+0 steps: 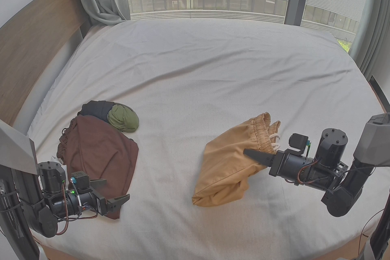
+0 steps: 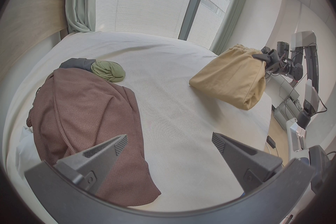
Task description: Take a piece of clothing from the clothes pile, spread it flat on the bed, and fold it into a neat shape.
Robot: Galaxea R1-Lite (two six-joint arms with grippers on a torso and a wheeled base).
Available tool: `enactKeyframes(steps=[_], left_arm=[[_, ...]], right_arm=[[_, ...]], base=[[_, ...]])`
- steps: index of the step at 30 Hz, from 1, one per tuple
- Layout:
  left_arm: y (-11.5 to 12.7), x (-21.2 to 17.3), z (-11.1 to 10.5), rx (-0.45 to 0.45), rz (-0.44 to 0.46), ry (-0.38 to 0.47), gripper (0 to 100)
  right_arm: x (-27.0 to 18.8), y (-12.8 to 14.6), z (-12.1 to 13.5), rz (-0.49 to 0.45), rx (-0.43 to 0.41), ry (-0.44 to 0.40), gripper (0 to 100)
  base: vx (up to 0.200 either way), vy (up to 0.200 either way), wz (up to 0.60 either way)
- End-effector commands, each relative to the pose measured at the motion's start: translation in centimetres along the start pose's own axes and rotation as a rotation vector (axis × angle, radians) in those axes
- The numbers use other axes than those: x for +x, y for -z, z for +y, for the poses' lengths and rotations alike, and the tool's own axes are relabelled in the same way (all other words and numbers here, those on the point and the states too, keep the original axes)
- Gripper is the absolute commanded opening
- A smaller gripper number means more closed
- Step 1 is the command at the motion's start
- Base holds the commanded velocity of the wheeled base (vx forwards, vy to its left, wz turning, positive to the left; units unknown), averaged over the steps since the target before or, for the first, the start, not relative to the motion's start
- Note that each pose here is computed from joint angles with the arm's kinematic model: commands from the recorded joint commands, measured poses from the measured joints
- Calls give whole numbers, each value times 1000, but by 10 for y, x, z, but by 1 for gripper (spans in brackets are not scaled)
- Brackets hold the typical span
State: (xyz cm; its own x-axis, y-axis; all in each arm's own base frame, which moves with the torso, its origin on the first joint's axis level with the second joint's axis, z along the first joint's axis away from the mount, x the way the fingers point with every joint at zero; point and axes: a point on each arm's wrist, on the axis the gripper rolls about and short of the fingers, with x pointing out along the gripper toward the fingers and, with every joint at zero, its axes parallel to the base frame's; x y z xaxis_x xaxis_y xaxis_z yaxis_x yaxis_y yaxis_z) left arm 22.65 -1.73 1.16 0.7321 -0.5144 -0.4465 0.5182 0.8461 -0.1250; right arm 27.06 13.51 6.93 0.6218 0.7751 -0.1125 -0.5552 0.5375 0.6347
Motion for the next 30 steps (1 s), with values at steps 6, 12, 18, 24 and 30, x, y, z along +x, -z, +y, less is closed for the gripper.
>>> enactKeyframes(steps=[6,12,18,24,30], left_arm=[[1,2,0,-3,6,3,100],[2,2,0,-3,8,4,100],[2,3,0,-4,10,4,100],[2,3,0,-4,10,4,100],[3,3,1,-7,14,4,100]], right_arm=[[13,-23,9,-78,-37,-62,0],[30,-43,10,-99,-15,-72,0],[50,-62,8,-101,-8,-65,0],[71,-77,2,-97,-2,-54,0],[86,-86,-9,-99,3,-38,0]], base=[[0,0,0],[0,0,0],[0,0,0],[0,0,0],[0,0,0]])
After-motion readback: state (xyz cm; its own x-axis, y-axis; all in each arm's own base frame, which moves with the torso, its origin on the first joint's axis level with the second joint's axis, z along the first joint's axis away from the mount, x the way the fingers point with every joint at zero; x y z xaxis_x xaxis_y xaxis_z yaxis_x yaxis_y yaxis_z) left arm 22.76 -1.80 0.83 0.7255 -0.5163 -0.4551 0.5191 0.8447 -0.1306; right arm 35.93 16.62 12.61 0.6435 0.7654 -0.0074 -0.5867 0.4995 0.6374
